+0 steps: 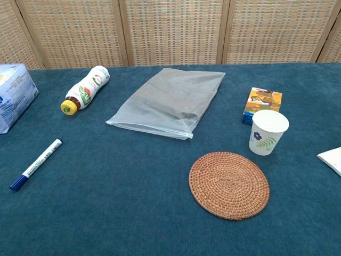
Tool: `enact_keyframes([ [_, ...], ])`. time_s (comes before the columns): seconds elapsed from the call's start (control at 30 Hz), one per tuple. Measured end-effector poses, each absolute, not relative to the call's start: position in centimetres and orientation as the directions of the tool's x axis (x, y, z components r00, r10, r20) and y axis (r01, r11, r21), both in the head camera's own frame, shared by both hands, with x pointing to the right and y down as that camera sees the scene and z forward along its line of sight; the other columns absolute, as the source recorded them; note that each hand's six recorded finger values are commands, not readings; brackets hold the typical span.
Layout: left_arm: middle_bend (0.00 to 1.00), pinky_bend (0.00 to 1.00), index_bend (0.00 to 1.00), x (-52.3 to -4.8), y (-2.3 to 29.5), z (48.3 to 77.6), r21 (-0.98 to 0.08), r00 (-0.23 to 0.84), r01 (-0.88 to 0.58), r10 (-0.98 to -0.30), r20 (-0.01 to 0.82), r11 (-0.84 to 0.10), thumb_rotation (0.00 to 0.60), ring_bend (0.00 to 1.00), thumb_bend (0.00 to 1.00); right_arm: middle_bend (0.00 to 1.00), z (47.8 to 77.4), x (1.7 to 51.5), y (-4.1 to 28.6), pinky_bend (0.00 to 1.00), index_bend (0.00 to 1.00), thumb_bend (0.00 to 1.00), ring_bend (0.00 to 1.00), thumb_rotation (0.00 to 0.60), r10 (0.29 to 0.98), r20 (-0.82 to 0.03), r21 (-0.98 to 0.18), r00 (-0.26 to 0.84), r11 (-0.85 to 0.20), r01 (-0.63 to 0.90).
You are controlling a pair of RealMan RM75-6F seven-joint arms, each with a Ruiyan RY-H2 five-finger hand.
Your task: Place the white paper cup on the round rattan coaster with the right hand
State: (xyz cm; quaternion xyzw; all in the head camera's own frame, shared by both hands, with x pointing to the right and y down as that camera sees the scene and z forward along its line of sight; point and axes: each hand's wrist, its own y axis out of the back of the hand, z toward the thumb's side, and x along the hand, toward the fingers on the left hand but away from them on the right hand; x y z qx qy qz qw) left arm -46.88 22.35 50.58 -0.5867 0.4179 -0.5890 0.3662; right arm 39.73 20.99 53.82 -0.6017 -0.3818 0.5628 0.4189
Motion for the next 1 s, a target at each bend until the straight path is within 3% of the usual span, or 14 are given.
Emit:
enact_keyframes([
  [0.3, 0.00, 0.00, 0.00, -46.8, 22.3, 50.5, -0.923, -0.039, -0.062, -0.924, 0.381, -0.379, 0.600, 0.00, 0.05, 0.00, 54.3, 39.3, 20.9, 0.00, 0.00, 0.00, 0.00, 0.600, 0.922, -0.377, -0.925, 0.088, -0.380, 0.012],
  [0.47, 0.00, 0.00, 0.00, -46.6, 22.2, 50.8, -0.921, -0.032, -0.055, -0.921, 0.389, -0.387, 0.600, 0.00, 0.05, 0.00, 55.3, 37.9, 19.8, 0.00, 0.00, 0.00, 0.00, 0.600, 0.909, -0.387, -0.915, 0.153, -0.399, 0.058],
  [0.73, 0.00, 0.00, 0.00, -46.3, 21.8, 51.5, -0.913, -0.034, -0.040, -0.913, 0.407, -0.406, 0.600, 0.00, 0.05, 0.07, 58.3, 32.7, 15.9, 0.01, 0.05, 0.00, 0.00, 0.600, 0.816, -0.454, -0.828, 0.357, -0.535, 0.168],
  [1.0, 0.00, 0.00, 0.00, -46.4, 21.3, 52.6, -0.899, -0.042, -0.035, -0.898, 0.437, -0.436, 0.600, 0.00, 0.05, 0.08, 63.0, 25.8, 11.5, 0.08, 0.07, 0.00, 0.03, 0.600, 0.702, -0.531, -0.756, 0.474, -0.646, 0.110],
])
